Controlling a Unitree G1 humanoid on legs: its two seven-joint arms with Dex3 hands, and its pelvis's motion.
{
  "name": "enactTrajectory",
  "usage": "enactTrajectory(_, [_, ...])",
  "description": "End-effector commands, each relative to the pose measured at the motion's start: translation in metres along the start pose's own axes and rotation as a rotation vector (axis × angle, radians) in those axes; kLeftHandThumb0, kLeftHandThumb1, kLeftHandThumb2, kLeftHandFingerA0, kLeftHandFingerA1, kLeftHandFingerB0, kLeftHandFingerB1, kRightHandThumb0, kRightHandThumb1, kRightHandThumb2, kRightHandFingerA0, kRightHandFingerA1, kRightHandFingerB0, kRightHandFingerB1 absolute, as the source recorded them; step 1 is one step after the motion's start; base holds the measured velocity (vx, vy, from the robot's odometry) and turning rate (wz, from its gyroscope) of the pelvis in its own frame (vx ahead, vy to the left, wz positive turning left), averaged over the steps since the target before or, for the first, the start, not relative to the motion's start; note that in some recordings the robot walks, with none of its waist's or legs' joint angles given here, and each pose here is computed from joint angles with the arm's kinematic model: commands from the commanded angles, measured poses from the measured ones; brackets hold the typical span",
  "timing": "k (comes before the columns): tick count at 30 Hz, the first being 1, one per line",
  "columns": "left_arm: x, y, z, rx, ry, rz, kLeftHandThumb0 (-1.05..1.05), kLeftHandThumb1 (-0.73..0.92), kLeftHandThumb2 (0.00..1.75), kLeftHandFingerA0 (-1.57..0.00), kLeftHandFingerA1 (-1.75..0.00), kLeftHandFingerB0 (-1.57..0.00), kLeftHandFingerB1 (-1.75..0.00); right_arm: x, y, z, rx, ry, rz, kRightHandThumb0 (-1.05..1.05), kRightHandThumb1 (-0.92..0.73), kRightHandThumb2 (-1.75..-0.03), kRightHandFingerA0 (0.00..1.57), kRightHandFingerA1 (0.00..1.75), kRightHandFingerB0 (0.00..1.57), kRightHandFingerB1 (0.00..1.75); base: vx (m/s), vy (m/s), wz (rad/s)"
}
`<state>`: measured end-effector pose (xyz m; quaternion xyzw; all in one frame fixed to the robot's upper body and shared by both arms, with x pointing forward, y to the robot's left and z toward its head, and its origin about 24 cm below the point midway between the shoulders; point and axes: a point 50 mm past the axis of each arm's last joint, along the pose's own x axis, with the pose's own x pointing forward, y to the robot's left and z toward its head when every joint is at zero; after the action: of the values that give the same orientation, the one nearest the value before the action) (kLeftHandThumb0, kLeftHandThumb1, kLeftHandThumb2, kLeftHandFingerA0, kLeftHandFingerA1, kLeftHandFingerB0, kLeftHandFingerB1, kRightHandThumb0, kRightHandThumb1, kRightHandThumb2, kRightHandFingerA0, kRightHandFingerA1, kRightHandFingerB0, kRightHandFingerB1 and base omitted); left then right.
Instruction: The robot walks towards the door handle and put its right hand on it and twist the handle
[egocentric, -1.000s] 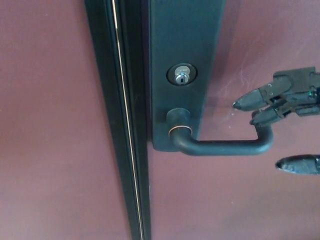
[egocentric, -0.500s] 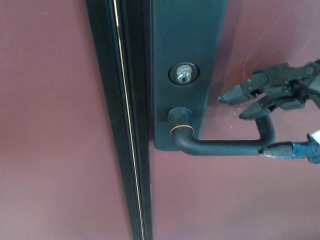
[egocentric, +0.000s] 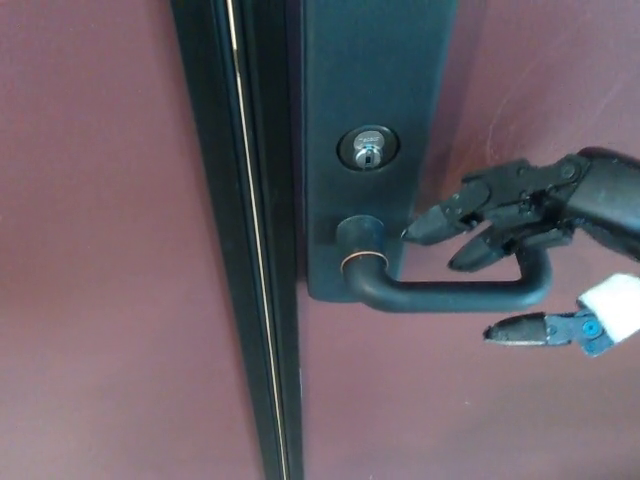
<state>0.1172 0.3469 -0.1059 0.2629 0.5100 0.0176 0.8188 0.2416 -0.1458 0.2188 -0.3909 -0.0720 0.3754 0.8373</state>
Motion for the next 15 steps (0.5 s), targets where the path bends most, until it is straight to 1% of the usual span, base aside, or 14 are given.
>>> enactTrajectory(1, [-0.0014,0.0017,-0.0045,0.025,0.014,0.004,-0.30,0.63,0.59,-0.77,-0.51,-0.59,-0.44,0.0048,0.0024,-0.0016,-0.021,0.035,0.029,-0.30,-0.55,-0.56,0.51,0.44,0.44,0.38,0.00,0.000,0.00])
enactTrajectory(15, [-0.0030,0.0052,-0.0071,0.023,0.016,0.007,-0.30,0.63,0.60,-0.77,-0.52,-0.58,-0.44,0.0078,-0.0018,0.0007,-0.075,0.084,0.098,-0.33,-0.56,-0.57,0.50,0.43,0.43,0.38,0.00,0.000,0.00])
